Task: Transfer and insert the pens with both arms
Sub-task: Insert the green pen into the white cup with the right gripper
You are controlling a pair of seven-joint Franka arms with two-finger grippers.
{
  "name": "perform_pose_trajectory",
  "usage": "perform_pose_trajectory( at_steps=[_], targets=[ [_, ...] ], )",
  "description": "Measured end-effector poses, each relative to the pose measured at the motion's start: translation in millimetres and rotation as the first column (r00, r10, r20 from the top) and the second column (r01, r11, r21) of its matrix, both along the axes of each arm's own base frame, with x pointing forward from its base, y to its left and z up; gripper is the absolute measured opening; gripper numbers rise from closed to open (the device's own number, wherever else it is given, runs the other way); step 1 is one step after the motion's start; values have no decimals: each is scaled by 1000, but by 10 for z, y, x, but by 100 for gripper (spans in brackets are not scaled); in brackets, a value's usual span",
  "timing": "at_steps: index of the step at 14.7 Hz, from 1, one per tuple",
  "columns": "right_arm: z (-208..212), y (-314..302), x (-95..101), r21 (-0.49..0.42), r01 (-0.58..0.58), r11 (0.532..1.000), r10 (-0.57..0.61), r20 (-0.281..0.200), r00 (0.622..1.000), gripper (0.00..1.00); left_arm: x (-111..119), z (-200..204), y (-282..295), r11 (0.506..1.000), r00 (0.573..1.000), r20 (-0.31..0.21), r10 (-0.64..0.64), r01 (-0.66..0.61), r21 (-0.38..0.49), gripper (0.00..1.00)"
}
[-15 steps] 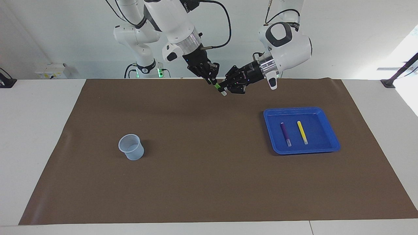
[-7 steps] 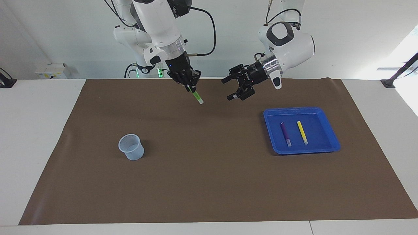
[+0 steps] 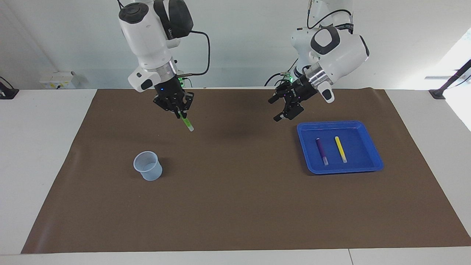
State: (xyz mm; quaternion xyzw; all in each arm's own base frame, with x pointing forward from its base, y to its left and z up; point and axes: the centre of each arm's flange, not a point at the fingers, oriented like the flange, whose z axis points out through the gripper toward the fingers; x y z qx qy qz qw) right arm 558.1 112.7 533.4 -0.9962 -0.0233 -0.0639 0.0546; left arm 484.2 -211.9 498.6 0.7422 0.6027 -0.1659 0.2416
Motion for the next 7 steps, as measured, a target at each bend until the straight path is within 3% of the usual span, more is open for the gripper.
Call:
perform_pose_trajectory(
  at_steps=[4,7],
  targets=[
    [-255,-540,198,-75,-130,989,135,64,989,18,132,-9,625,964,966,76,-248,238,118,100],
    [-459,-830,310,-97,-185,978,191,56,980,18,232,-56,1212,887,901,123,-417,374,269,100]
  ],
)
